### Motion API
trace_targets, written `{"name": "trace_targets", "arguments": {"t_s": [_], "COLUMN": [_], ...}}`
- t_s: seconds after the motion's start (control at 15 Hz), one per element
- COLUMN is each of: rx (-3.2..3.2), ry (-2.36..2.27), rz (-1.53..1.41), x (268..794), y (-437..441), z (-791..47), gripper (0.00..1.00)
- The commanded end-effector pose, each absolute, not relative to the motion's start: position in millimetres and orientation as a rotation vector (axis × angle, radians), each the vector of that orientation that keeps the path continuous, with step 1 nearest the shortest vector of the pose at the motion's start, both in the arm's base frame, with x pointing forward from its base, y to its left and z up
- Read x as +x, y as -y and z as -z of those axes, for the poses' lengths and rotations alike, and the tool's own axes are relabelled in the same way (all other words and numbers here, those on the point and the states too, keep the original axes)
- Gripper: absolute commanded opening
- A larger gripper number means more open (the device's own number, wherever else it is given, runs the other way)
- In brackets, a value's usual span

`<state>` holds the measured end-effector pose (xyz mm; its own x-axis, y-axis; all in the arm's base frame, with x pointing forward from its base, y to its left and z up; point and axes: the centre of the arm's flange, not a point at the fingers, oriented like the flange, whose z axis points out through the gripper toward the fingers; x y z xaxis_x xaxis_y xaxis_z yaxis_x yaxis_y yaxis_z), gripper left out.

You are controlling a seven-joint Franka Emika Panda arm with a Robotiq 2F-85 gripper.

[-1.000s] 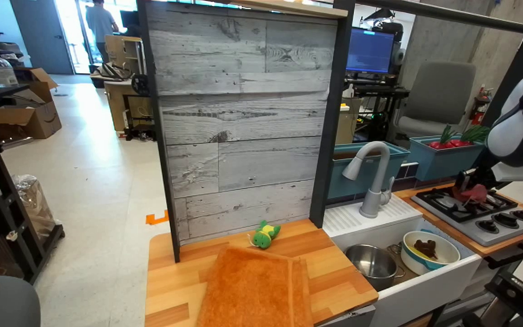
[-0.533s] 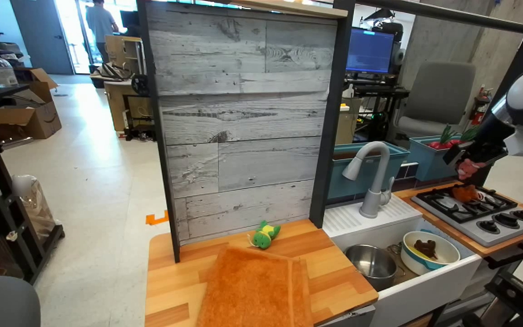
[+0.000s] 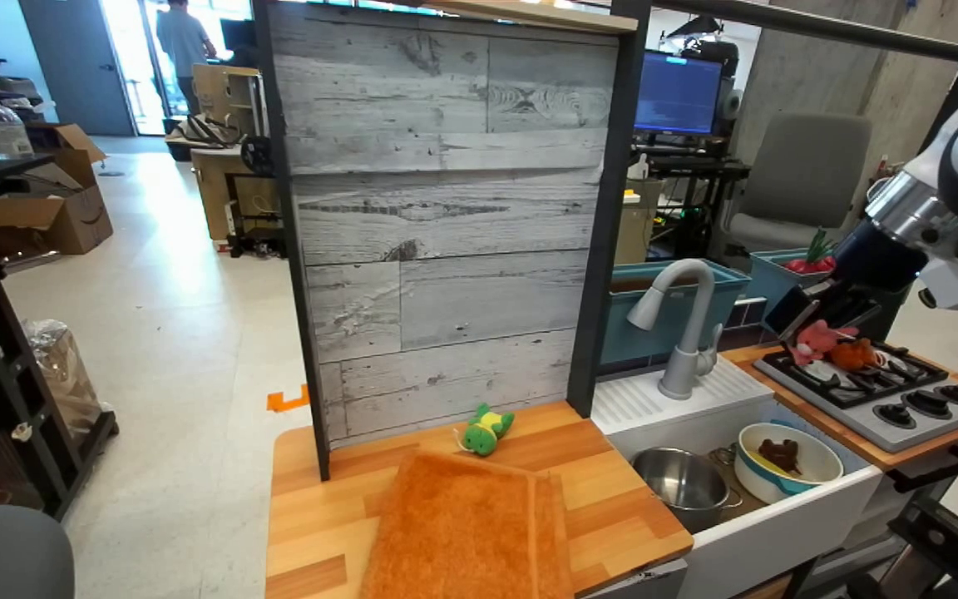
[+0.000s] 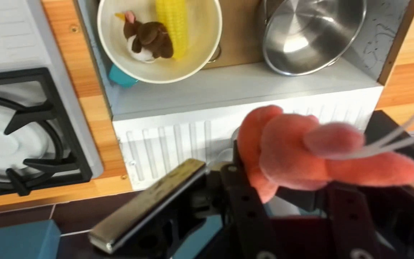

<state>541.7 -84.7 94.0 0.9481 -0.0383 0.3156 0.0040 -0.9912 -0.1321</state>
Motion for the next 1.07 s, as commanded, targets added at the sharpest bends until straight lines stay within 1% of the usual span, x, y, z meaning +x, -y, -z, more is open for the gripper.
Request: {"name": "trace_targets", "arguments": {"t_s": [0.0,0.4,0.47,0.53,0.6,0.67,0.73,0.87,0.93,1.0], "rx": [-2.973,-2.954,-2.957,-2.961,-2.966,-2.976,-2.958,-2.967,-2.969,-2.970], "ry": [0.033,0.125,0.123,0.121,0.123,0.129,0.147,0.150,0.150,0.148], "rz": [0.428,0.369,0.369,0.365,0.372,0.380,0.350,0.348,0.348,0.350], "x": [545,547,546,546,546,545,538,540,541,541], "y": [61,0,-8,-13,-15,-17,-15,-17,-17,-16], "z": [-91,-64,-58,-53,-51,-48,-55,-50,-50,-50], "gripper": [0.03,0.03,0.16,0.38,0.41,0.41,0.23,0.38,0.41,0.66]}}
